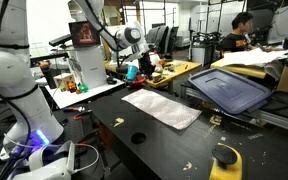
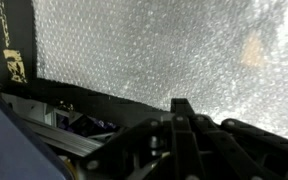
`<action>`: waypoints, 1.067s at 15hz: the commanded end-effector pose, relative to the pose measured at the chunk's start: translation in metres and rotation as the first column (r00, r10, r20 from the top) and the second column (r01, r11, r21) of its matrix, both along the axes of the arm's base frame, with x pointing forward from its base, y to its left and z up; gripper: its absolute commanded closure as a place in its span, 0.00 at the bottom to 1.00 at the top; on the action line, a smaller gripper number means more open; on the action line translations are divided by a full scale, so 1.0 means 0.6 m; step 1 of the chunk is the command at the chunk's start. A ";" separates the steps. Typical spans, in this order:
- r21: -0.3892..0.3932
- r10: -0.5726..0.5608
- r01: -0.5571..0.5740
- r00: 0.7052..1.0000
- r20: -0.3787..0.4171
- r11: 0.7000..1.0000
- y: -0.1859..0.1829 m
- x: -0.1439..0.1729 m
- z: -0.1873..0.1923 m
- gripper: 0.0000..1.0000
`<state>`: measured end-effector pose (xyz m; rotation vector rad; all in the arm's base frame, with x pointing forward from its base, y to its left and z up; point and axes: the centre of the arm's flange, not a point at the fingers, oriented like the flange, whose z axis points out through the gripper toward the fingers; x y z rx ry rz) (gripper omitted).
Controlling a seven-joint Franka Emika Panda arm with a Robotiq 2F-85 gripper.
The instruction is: Unfold the white cloth
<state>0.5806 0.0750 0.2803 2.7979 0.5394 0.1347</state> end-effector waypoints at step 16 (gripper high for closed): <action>-0.117 -0.342 0.322 0.863 -0.372 0.939 0.072 -0.120 0.190 1.00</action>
